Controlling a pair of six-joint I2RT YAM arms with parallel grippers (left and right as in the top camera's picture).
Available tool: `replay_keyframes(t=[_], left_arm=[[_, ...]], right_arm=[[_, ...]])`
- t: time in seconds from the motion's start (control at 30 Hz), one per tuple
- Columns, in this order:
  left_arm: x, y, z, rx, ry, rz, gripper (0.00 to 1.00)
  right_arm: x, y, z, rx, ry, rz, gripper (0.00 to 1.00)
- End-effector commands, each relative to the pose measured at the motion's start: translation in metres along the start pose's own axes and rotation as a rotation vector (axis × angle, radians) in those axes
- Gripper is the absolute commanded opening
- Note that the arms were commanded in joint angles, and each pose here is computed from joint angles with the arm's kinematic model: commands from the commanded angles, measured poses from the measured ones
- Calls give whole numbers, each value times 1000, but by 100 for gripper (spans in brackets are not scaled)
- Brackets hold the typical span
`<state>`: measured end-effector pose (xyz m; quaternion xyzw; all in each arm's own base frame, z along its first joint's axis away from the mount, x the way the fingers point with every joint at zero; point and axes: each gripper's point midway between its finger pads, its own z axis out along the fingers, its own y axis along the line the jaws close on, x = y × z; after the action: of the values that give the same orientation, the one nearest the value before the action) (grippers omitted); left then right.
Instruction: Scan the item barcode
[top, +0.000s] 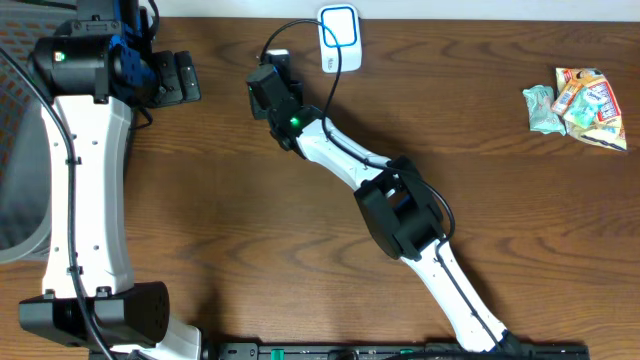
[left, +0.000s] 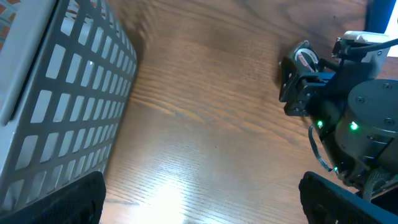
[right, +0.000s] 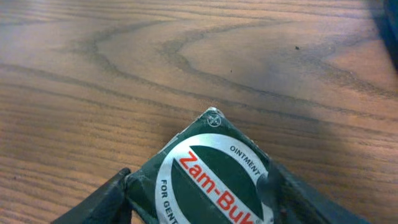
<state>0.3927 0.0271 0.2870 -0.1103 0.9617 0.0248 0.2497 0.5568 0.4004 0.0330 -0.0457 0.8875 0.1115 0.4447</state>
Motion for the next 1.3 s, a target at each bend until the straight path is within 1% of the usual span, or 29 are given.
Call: replay_keyframes(t=[0.0, 0.27, 0.47, 0.53, 0.6, 0.67, 0.93, 0.97, 1.0, 1.07, 1.17, 1.27], left_arm=[[1, 4, 3, -19, 6, -12, 98], [1, 4, 3, -19, 6, -12, 98], [1, 4, 3, -19, 6, -12, 98], [1, 4, 3, -19, 6, -12, 98], [1, 4, 3, -19, 6, -12, 98], [1, 4, 3, -19, 6, -12, 98], [1, 4, 3, -19, 6, -12, 98], [1, 4, 3, -19, 6, -11, 98], [1, 4, 3, -19, 6, -12, 97], [1, 4, 3, -19, 6, -12, 98], [1, 4, 3, -19, 6, -12, 97], [1, 4, 3, -19, 6, -12, 97]], right_arm=[[25, -18, 7, 73, 60, -22, 57], [24, -31, -29, 133, 186, -72, 57], [23, -54, -81, 211, 343, -131, 56], [17, -59, -100, 226, 372, -142, 57], [10, -61, -111, 230, 378, -144, 61], [-3, -60, -118, 222, 356, -132, 64], [-45, -44, -103, 148, 181, -53, 64], [-52, -41, -101, 136, 152, -41, 62], [-61, -38, -99, 121, 115, -26, 57], [-73, -33, -94, 97, 64, -5, 52], [-83, -24, -87, 63, 8, 18, 42], [-83, -11, -74, -6, -18, 36, 38]])
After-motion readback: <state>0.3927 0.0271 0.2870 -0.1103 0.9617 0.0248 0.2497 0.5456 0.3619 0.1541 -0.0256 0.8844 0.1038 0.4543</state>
